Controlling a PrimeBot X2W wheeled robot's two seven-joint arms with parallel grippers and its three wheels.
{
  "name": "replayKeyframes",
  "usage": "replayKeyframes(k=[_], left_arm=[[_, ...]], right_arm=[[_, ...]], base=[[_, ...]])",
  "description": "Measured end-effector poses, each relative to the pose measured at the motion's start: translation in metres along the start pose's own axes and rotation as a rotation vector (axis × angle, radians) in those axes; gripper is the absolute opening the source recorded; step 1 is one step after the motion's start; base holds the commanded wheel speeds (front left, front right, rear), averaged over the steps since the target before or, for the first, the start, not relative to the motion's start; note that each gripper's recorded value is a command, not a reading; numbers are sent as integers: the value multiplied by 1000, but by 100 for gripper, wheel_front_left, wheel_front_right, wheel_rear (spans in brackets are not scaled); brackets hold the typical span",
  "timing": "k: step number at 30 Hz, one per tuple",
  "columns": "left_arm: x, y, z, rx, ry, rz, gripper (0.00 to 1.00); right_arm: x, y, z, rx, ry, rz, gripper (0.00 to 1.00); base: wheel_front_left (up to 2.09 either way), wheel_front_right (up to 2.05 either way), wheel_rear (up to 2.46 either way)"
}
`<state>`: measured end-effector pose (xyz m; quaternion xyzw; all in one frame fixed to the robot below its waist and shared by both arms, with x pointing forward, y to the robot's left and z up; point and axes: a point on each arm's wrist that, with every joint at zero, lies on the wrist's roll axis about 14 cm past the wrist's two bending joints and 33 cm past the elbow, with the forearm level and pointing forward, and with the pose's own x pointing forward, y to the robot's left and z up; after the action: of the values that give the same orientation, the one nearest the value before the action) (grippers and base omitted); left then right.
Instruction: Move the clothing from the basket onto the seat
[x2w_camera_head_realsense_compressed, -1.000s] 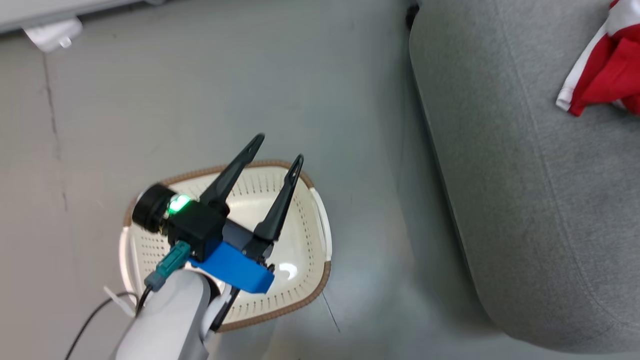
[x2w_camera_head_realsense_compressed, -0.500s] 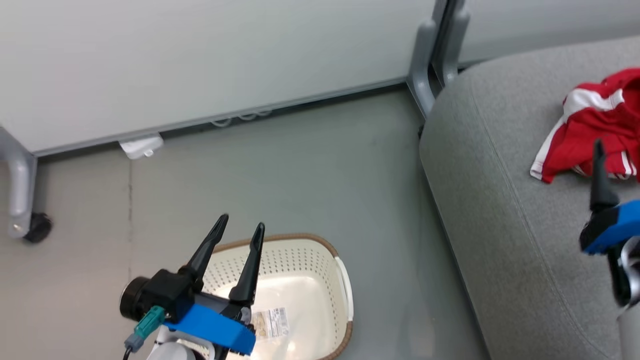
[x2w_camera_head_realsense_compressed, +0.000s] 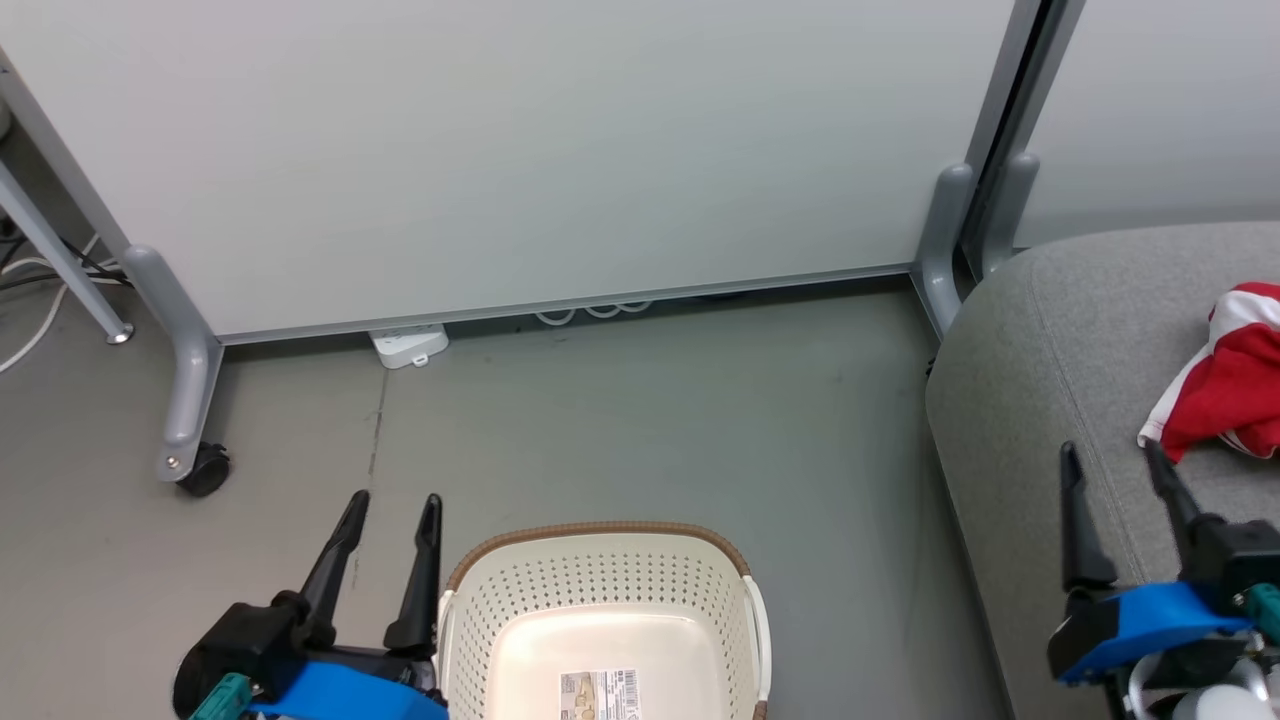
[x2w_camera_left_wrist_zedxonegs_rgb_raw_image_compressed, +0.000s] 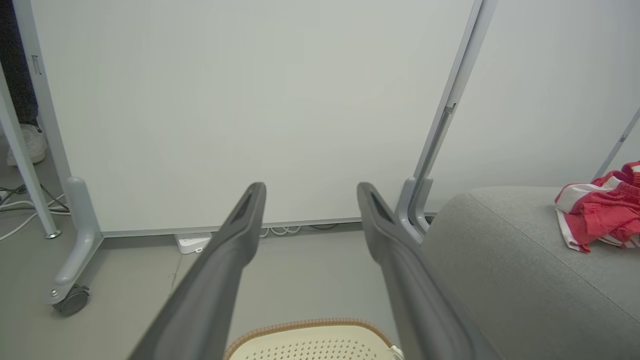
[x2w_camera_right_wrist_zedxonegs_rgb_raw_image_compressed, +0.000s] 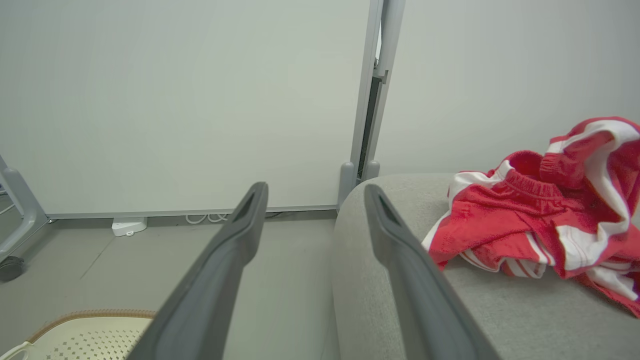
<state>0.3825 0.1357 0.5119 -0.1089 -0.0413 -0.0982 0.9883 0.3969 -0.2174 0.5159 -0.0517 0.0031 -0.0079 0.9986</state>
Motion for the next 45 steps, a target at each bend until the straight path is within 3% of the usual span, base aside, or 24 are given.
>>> replayKeyframes(k=[10,38,39,45], left_arm=[[-18,31,-5,-5,18,102,100],[-19,30,-20,-15,66,102,100],[-20,30,-21,-16,71,102,0],[-33,29,-47,-40,149,119,0]], right_arm=[[-13,37,2,27,-7,93,100],[-16,46,-8,83,29,114,100],[-16,46,-10,87,35,114,0],[-23,47,-34,95,112,113,0]], base=[[0,0,0],[0,0,0],[0,0,0],[0,0,0]])
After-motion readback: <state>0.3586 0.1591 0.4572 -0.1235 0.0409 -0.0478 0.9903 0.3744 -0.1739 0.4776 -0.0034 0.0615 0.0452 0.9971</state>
